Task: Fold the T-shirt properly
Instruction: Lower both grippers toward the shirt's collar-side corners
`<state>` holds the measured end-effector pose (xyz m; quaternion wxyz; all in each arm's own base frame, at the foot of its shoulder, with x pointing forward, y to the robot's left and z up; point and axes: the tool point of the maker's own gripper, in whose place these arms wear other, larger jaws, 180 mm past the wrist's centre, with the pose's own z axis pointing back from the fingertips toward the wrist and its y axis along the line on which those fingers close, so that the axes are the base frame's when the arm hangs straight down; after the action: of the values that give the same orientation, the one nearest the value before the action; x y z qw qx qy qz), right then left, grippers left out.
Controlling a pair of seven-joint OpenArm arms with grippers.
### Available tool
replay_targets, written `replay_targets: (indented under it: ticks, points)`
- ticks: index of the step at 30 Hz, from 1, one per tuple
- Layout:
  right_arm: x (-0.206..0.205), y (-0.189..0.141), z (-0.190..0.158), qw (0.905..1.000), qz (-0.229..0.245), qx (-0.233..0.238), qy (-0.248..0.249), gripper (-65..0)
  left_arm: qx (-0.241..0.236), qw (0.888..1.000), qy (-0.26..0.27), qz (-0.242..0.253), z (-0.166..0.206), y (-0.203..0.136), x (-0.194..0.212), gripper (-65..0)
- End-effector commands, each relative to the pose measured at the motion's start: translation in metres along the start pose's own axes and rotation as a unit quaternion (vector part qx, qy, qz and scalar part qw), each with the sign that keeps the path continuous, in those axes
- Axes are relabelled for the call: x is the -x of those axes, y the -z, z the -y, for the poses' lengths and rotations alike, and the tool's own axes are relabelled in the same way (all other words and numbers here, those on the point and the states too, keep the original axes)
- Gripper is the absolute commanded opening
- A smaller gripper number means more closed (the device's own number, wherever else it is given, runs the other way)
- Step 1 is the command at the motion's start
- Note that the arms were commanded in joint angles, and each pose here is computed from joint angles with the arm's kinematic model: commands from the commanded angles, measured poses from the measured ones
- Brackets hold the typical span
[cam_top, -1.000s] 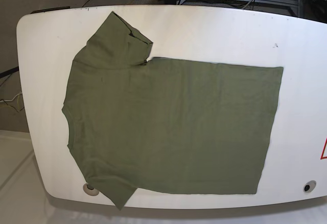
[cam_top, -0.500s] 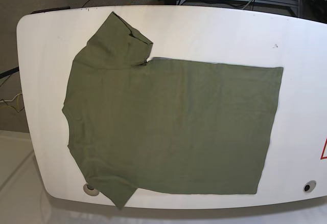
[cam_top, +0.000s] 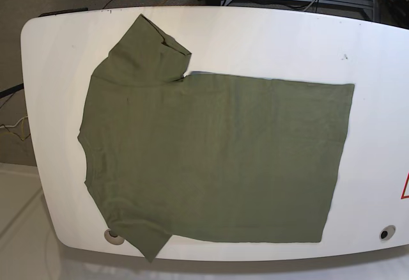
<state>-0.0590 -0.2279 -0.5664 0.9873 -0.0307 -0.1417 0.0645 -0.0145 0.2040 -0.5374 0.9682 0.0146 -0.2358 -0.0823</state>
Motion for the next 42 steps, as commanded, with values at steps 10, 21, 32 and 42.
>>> replay_targets:
  ticks: [10,21,32,42]
  points:
    - [-0.054,-0.066,-0.012,0.993,0.104,-0.038,-0.04,-65.0,-0.014,0.997,0.027,0.073,-0.025,-0.051,-0.055,-65.0]
    - [-0.097,-0.116,-0.015,0.9879,0.147,-0.04,-0.026,-65.0,-0.003,0.984,0.066,0.163,-0.022,-0.085,-0.133,-64.6]
    - [-0.163,-0.15,0.002,0.9736,0.208,-0.055,0.076,-65.0,-0.039,0.969,0.062,0.237,-0.047,-0.113,-0.206,-59.3]
    - [-0.199,-0.156,0.012,0.9541,0.266,-0.066,0.121,-65.0,-0.053,0.963,0.006,0.265,-0.068,-0.124,-0.227,-59.1]
